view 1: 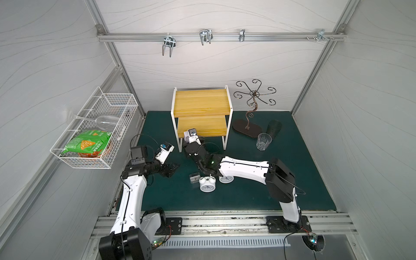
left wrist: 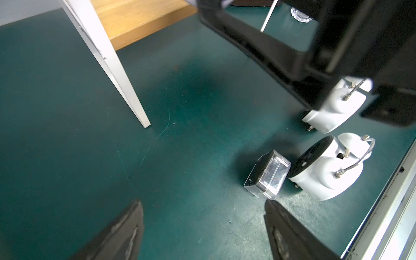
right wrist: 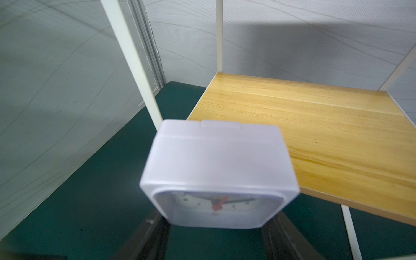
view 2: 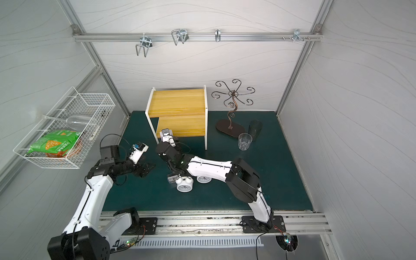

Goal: Place the alarm clocks on the shelf by style
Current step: Place the alarm on the shelf.

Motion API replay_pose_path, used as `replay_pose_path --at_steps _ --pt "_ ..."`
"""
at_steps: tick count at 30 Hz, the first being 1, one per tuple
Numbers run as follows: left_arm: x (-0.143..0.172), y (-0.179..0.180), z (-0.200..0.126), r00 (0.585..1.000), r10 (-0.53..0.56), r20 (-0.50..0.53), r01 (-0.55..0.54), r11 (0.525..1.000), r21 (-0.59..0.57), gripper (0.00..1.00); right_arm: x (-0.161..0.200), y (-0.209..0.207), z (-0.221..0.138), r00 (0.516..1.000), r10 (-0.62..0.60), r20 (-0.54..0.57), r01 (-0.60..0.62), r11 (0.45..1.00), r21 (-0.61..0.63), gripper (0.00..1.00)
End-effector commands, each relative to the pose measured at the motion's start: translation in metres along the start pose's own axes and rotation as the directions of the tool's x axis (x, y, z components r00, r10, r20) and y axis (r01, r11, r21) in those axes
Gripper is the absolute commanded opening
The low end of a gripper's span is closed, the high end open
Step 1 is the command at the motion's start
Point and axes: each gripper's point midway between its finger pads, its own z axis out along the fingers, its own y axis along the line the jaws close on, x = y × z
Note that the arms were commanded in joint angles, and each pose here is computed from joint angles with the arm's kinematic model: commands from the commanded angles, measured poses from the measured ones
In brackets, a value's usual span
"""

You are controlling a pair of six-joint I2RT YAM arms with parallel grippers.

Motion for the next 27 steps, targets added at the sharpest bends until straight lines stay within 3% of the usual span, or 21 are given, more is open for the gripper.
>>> replay_pose_path --at_steps 1,27 --pt "0.0 -0.004 -0.003 1.0 0.017 0.014 -0.017 1.0 0.015 0.86 -0.004 -0.006 0.012 1.0 0.015 -0.017 -0.014 0.999 0.04 0.44" --pt "0.004 -0.005 -0.004 1.0 0.007 0.02 -0.008 1.0 0.02 0.86 0.001 -0.017 0.064 0.997 -0.021 -0.074 0.031 0.992 0.124 0.42"
